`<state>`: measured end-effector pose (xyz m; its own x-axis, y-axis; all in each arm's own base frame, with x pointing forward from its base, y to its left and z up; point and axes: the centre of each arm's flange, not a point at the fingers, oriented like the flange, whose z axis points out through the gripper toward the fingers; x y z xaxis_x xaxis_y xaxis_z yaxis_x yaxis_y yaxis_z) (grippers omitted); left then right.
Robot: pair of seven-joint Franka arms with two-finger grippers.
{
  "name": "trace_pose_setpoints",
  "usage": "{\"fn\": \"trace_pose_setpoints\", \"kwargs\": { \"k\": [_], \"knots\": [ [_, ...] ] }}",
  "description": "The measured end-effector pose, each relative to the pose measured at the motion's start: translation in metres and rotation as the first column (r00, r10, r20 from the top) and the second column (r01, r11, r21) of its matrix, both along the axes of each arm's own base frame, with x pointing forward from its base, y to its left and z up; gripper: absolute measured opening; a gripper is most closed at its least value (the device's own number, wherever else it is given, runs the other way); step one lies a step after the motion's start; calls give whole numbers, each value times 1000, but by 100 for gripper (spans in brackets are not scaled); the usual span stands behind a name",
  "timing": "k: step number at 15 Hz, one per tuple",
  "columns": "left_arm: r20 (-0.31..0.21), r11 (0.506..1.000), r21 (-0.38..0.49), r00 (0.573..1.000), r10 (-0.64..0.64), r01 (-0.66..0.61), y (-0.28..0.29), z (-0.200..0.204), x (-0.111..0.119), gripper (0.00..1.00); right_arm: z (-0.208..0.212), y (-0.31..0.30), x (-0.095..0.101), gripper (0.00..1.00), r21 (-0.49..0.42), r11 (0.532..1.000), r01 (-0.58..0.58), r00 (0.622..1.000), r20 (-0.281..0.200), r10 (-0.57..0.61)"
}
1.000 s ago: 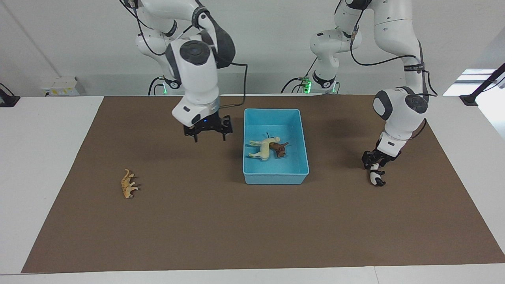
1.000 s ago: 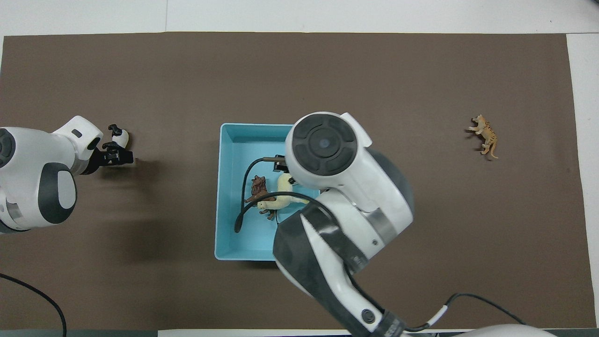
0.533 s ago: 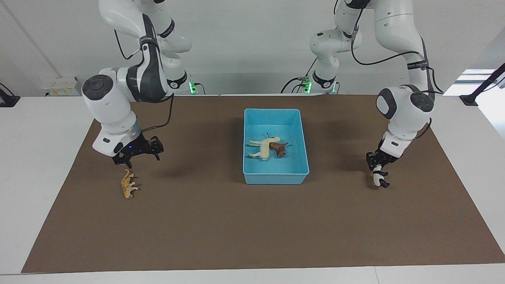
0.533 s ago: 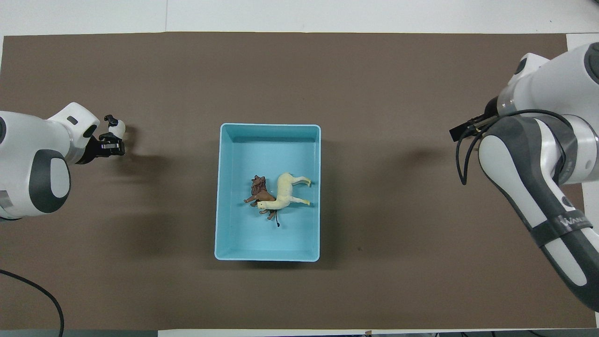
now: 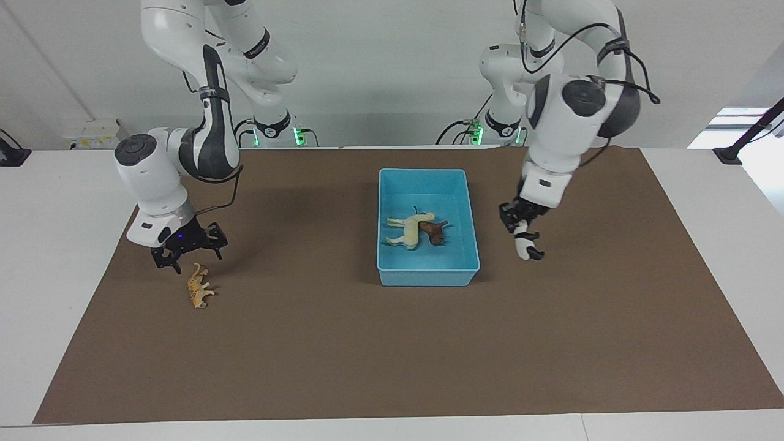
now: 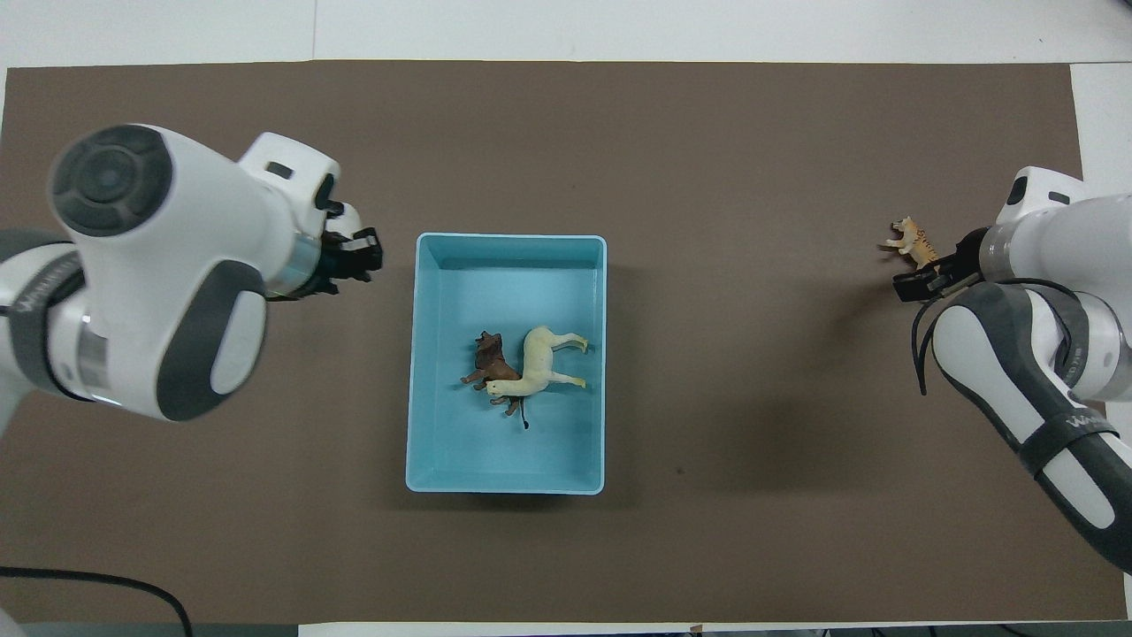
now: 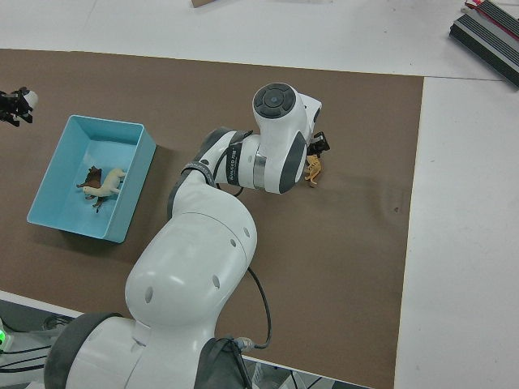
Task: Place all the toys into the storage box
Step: 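Lower the panda into the box while the right gripper grasps the tan dog, then release the panda and withdraw the left gripper while the right gripper lifts the dog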
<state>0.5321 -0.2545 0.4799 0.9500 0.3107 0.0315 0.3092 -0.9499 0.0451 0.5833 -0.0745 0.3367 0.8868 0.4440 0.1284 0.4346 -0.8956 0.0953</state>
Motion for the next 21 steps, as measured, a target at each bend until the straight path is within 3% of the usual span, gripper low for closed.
{"fn": "trace_pose_setpoints", "kwargs": {
  "k": [5, 8, 10, 12, 13, 14, 16, 19, 21],
  "knots": [
    [61, 996, -76, 997, 50, -45, -117, -31, -70, 38, -36, -9, 14, 100, 10, 1000, 4, 1000, -3, -4],
    [49, 997, -70, 998, 47, -44, -125, -53, -82, 38, -48, -17, 22, 100, 16, 1000, 15, 1000, -10, -15],
    [48, 995, -69, 996, 71, -67, -119, -54, -77, 54, -48, -18, 27, 97, 16, 1000, 16, 1000, -3, -16],
    [49, 993, -72, 994, 96, -92, -115, -51, -73, 74, -45, -17, 30, 78, 16, 1000, 15, 1000, 4, -15],
    [48, 992, -72, 993, 106, -103, -112, -47, -70, 87, -44, -17, 31, 64, 17, 1000, 17, 1000, 6, -17],
    [41, 991, -64, 992, 120, -118, -105, -41, -65, 97, -44, -17, 31, 59, 19, 1000, 23, 1000, 7, -23],
    [31, 989, -41, 989, 142, -141, -70, -18, -40, 100, -46, -19, 31, 34, 23, 999, 43, 999, 4, -43],
    [21, 996, -4, 996, 90, -90, 26, 13, 3, 100, -45, -19, 31, 32, 25, 998, 54, 999, 1, -54],
    [7, 999, 15, 1000, 28, -28, 89, 29, 19, 100, -41, -15, 34, 32, 28, 998, 55, 998, -27, -55]
  ]
}}
